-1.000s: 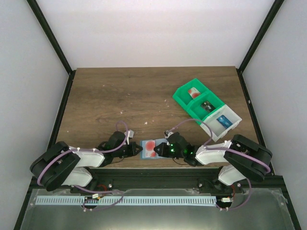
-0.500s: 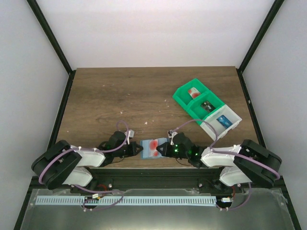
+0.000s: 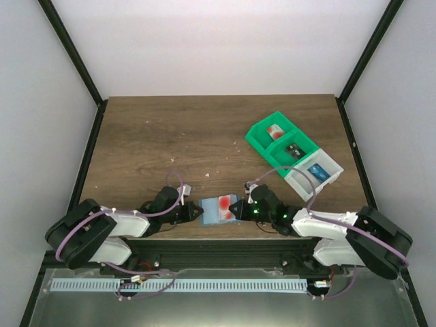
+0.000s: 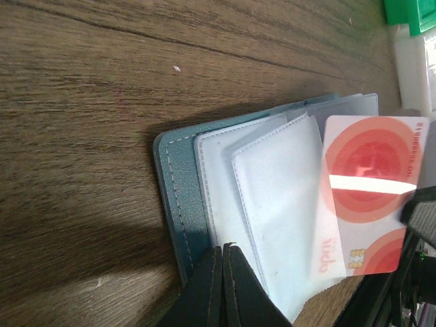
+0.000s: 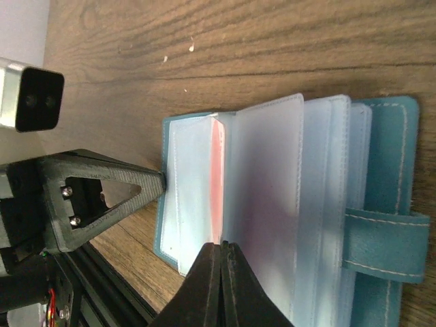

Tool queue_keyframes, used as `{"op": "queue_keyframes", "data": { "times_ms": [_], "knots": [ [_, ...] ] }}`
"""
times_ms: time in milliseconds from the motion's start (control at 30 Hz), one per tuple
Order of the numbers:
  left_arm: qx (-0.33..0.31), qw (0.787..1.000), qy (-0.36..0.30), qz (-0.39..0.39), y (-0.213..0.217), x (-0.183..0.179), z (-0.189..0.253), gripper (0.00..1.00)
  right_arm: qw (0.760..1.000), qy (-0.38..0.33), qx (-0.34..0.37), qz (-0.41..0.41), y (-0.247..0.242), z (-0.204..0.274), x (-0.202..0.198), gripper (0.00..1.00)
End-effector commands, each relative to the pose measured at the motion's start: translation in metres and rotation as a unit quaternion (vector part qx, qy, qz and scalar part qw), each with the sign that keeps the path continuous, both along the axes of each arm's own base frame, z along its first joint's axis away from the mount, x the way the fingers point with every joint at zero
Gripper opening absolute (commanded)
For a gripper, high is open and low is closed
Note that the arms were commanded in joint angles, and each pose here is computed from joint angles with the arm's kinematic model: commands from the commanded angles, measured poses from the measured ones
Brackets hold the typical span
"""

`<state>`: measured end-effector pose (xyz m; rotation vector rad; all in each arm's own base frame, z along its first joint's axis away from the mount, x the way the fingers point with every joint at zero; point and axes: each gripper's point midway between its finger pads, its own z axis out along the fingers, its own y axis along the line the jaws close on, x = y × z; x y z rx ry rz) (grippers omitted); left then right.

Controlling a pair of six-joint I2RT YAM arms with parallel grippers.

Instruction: Take the credit cards out of the card holder

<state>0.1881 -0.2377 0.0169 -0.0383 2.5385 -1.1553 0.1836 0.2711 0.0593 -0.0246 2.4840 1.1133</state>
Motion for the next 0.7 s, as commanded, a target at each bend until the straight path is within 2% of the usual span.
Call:
{"op": "queue_keyframes", "data": {
  "times_ms": [0, 100, 200, 300, 367, 467, 567, 667],
  "knots": [
    [0.044, 0.998, 0.033, 0.006, 0.016, -0.012, -0.025, 0.00, 1.000, -0.024, -0.013, -0.009, -0.008, 0.013, 0.007, 0.00],
    [0.022, 0.999, 0.035, -0.005, 0.008, -0.013, -0.014, 0.00, 0.999, -0.032, -0.009, -0.014, -0.009, 0.021, 0.009, 0.00],
    [-0.004, 1.000, 0.029, -0.004, 0.001, -0.009, 0.004, 0.15, 0.999, -0.036, -0.004, -0.017, -0.011, 0.028, 0.008, 0.01],
    [-0.024, 1.000, 0.017, 0.001, -0.003, -0.004, 0.026, 0.37, 0.999, -0.036, 0.004, -0.031, -0.015, 0.034, 0.009, 0.00],
    [-0.044, 0.999, 0.007, 0.005, -0.006, -0.002, 0.044, 0.48, 0.998, -0.040, 0.024, -0.040, -0.016, 0.044, 0.009, 0.01],
    [-0.087, 0.996, -0.002, -0.004, -0.015, -0.003, 0.070, 0.60, 0.995, -0.051, 0.073, -0.041, -0.013, 0.065, 0.007, 0.00],
    [-0.153, 0.988, -0.005, -0.015, -0.022, -0.009, 0.098, 0.73, 0.986, -0.070, 0.150, -0.030, -0.005, 0.097, 0.002, 0.00],
    [-0.229, 0.973, -0.021, -0.031, -0.027, -0.017, 0.126, 0.79, 0.978, -0.079, 0.195, -0.010, 0.002, 0.116, -0.003, 0.01]
  ]
}}
